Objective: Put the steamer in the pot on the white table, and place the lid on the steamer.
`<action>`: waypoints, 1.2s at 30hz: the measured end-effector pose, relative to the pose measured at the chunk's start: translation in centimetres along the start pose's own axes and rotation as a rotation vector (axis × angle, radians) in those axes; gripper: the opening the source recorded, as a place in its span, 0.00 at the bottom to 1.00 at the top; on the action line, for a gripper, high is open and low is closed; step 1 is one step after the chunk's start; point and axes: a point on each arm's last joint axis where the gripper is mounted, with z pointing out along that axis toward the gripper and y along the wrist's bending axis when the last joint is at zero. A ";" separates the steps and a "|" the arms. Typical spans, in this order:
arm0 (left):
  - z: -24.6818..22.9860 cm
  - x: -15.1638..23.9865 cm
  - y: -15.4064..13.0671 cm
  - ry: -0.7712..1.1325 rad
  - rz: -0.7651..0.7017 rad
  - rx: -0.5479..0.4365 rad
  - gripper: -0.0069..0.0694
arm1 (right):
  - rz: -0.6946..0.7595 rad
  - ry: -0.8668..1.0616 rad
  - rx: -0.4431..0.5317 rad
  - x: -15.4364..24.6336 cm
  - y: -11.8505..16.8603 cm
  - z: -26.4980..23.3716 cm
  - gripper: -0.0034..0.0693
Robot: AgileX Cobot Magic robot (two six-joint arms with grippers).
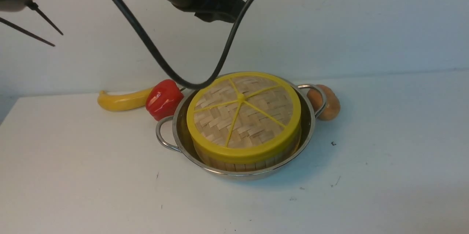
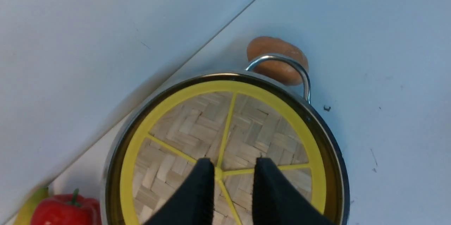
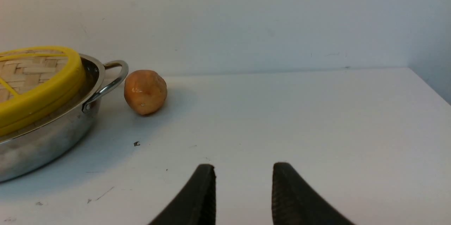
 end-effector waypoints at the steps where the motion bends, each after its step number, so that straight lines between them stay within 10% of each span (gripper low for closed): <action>1: 0.0 0.0 0.1 0.001 0.008 -0.013 0.29 | 0.000 0.000 0.000 0.0 0.0 0.0 0.38; 19: -22.4 12.9 -2.2 -0.095 -0.393 -0.456 0.30 | 0.000 0.000 0.000 0.0 0.0 0.0 0.38; 36: -13.7 36.3 -7.4 -0.503 -0.481 -0.684 0.30 | 0.000 0.000 0.000 0.0 0.0 0.0 0.38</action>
